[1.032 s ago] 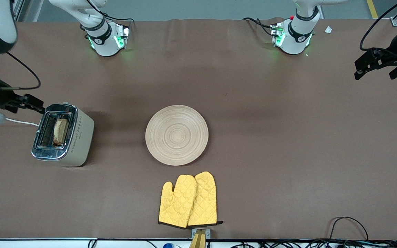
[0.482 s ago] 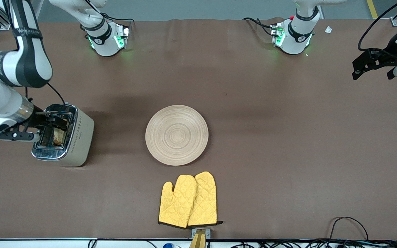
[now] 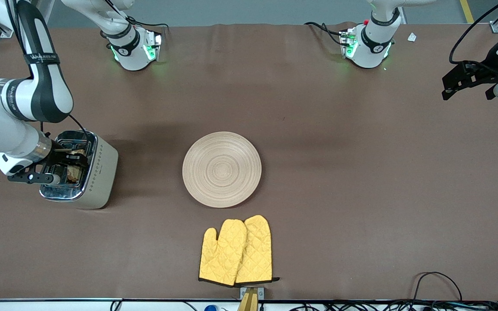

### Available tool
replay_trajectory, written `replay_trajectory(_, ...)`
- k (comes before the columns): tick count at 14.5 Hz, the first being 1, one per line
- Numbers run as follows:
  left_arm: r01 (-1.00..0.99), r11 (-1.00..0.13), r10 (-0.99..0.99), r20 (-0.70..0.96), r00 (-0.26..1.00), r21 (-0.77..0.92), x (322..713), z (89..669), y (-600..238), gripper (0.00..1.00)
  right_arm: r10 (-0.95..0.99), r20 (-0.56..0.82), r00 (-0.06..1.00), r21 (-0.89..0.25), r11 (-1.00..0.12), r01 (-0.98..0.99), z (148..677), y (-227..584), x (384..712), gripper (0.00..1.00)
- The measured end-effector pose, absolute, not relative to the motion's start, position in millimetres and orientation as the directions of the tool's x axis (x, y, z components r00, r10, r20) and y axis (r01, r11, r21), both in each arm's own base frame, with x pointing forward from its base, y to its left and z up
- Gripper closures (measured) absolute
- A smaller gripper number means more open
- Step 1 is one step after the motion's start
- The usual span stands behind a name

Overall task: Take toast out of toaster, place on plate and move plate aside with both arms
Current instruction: 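Reach the right gripper into the toaster and grasp the bread slice, then lift the bread slice out and carry it over the wooden plate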

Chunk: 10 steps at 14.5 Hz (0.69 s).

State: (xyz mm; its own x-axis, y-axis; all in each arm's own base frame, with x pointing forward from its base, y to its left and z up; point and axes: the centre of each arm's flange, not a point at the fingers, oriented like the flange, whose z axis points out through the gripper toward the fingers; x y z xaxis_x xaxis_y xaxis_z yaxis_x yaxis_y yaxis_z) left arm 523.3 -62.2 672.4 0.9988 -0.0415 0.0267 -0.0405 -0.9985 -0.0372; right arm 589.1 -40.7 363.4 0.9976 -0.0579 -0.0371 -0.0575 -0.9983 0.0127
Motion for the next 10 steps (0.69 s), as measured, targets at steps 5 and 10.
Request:
replay_trajectory(5, -0.044, -0.998, -0.044, 0.007, 0.999, -0.037, 530, 662, -64, 0.0, -0.058, -0.042, 0.997, 0.013, -0.998, -0.058, 371, -41, 591, 0.89)
replay_trajectory(10, -0.038, -0.999, -0.038, 0.005, 0.999, -0.037, 531, 661, -61, 0.0, -0.025, -0.054, 0.998, 0.012, -1.0, -0.024, 442, -17, 606, 0.89)
